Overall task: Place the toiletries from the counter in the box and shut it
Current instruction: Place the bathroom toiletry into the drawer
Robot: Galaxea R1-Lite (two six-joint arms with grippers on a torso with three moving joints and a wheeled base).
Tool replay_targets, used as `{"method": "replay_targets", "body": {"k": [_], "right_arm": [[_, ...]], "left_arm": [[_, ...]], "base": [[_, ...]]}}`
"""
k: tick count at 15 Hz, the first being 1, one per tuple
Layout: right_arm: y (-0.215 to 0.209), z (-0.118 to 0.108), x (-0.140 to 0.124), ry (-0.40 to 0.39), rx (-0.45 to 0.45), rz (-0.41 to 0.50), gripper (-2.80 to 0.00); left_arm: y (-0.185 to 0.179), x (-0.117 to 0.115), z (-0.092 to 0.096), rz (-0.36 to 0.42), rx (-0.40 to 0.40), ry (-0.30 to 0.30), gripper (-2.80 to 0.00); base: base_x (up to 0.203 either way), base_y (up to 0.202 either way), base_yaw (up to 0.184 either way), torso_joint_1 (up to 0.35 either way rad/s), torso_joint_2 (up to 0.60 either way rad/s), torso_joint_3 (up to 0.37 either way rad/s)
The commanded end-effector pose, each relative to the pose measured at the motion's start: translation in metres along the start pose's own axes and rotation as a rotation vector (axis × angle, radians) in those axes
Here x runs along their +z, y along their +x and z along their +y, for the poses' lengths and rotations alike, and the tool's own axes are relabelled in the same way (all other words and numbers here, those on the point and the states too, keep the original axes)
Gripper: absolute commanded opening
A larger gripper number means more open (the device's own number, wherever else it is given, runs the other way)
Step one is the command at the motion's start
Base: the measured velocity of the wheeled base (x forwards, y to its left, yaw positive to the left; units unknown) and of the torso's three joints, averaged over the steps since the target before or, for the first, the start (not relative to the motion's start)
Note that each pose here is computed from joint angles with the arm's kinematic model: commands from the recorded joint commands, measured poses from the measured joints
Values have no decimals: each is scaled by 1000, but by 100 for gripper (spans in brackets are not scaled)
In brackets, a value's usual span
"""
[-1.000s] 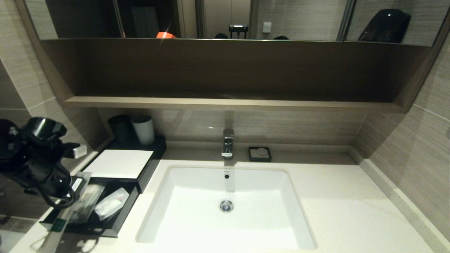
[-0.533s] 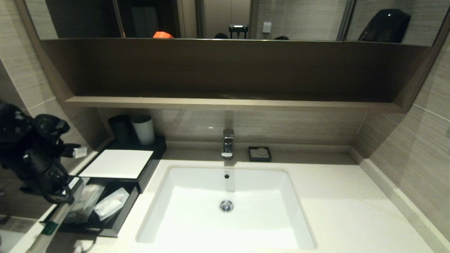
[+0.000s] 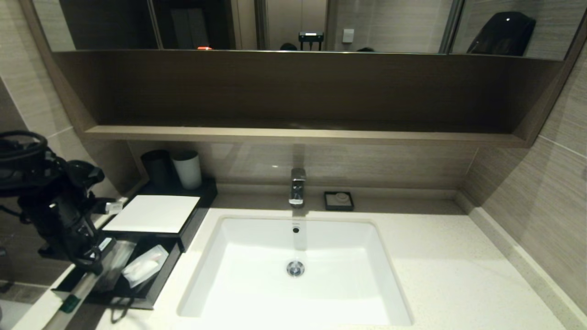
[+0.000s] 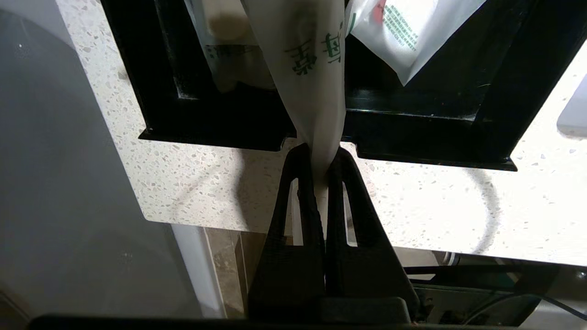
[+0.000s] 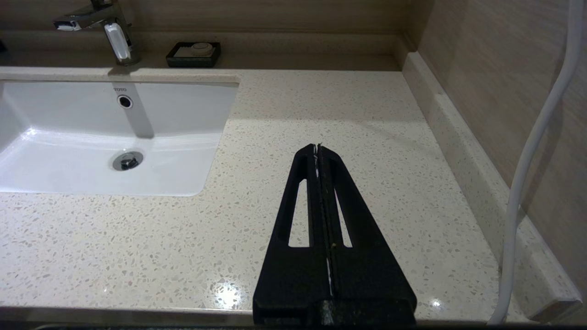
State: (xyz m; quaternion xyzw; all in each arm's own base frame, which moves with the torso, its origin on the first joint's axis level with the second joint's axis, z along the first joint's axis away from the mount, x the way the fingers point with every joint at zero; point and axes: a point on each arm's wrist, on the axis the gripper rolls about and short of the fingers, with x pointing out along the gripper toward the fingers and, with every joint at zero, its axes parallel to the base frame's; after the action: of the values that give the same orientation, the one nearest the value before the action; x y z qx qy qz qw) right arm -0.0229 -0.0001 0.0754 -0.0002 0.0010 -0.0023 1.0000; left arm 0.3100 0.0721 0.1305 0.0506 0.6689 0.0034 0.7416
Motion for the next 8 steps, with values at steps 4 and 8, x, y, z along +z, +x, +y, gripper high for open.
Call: {"method": "replay_targets", "body": {"k": [4, 8], "right_arm": [[0, 0, 0, -1, 0, 0, -280], [0, 0, 0, -1, 0, 1, -280]], "left_arm": [[3, 9, 3, 63, -19, 4, -280], [8, 13, 4, 112, -34, 4, -280]], "base": [[0, 0, 0, 0, 0, 0], [0, 0, 0, 0, 0, 0]]}}
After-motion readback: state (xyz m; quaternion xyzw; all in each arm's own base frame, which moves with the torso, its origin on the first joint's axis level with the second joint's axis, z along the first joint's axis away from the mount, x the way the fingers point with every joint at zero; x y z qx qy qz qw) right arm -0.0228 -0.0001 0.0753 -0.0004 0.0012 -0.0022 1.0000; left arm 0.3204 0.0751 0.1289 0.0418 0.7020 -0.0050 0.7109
